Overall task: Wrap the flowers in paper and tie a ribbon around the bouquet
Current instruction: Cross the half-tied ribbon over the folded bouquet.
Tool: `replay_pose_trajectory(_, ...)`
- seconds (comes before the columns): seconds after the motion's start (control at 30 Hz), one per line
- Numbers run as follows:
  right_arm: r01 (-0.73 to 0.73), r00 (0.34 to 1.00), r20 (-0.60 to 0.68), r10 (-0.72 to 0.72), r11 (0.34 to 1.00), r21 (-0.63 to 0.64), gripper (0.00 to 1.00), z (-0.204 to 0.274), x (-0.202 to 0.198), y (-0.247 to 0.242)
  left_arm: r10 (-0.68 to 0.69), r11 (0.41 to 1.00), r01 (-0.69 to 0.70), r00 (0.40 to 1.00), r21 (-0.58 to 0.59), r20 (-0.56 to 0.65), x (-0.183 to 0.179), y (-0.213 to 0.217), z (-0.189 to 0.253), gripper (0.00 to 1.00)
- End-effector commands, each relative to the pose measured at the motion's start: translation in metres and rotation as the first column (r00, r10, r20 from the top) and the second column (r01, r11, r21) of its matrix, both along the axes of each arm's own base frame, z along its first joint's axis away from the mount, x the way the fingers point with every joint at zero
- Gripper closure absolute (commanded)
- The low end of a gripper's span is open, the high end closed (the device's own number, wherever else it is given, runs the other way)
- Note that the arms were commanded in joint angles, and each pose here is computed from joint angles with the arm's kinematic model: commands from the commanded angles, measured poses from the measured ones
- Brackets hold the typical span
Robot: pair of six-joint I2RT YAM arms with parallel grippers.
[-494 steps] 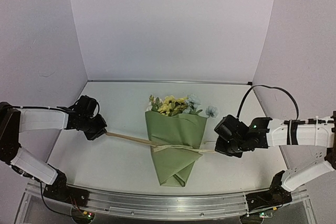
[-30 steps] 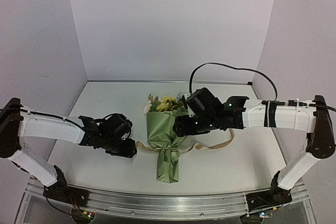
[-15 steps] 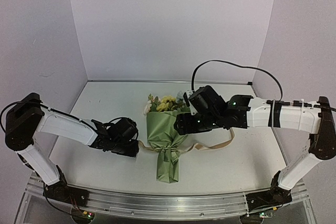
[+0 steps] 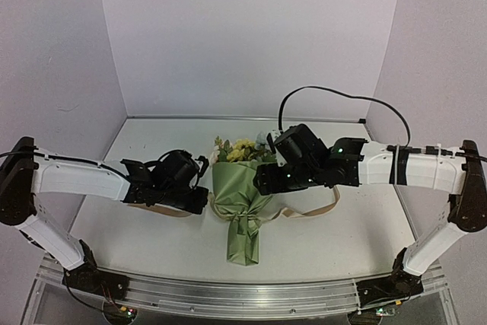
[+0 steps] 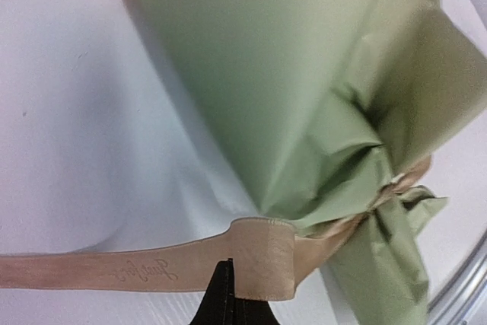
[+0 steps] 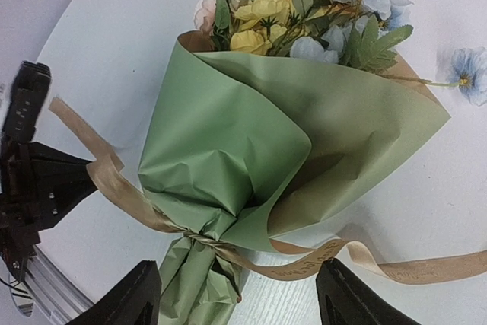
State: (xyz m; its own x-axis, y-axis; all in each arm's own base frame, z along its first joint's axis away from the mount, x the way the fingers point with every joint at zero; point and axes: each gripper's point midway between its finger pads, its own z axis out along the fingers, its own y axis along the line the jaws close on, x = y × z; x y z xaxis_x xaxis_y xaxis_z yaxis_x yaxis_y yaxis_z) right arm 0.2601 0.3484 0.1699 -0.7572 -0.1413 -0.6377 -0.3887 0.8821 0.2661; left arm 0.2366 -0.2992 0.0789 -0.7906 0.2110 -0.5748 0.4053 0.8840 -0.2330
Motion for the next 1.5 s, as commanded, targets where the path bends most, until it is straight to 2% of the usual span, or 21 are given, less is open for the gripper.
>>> replay_pose_trajectory(0.0,0.018,0.998,0.055,-0.02,1.0,0.023,0.27,0.018,0.003,-0.006,-0.151,0.978,0.16,0.986,-0.137,0.071,0.0,-0.045,0.068,1.0)
replay_pose_trajectory(0.17,0.033,0.998,0.045,-0.035,0.998,0.045,0.27,0.017,0.004,-0.003,-0.288,0.936,0.288,0.957,-0.203,0.028,-0.001,-0.093,0.069,1.0)
replay_pose_trajectory(0.4,0.048,0.998,0.025,-0.05,0.996,0.075,0.28,0.013,0.002,-0.002,-0.326,0.915,0.311,0.945,-0.258,-0.015,0.005,-0.125,0.055,1.0)
replay_pose_trajectory(0.7,0.087,0.996,0.006,-0.088,0.993,0.074,0.29,0.004,0.0,-0.009,-0.345,0.909,0.319,0.937,-0.268,-0.055,0.001,-0.13,0.047,1.0)
replay_pose_trajectory(0.93,0.033,0.999,-0.04,-0.027,0.989,0.145,0.31,-0.005,-0.015,-0.004,-0.401,0.873,0.367,0.915,-0.32,-0.042,-0.012,-0.131,0.058,1.0)
replay_pose_trajectory(1.1,-0.039,0.996,-0.065,0.054,0.974,0.222,0.34,-0.005,-0.026,0.019,-0.433,0.859,0.394,0.9,-0.328,-0.05,-0.022,-0.129,0.053,1.0)
replay_pose_trajectory(1.47,-0.074,0.988,-0.117,0.103,0.97,0.23,0.41,-0.021,-0.034,0.046,-0.444,0.85,0.405,0.895,-0.336,-0.043,-0.028,-0.126,0.052,1.0)
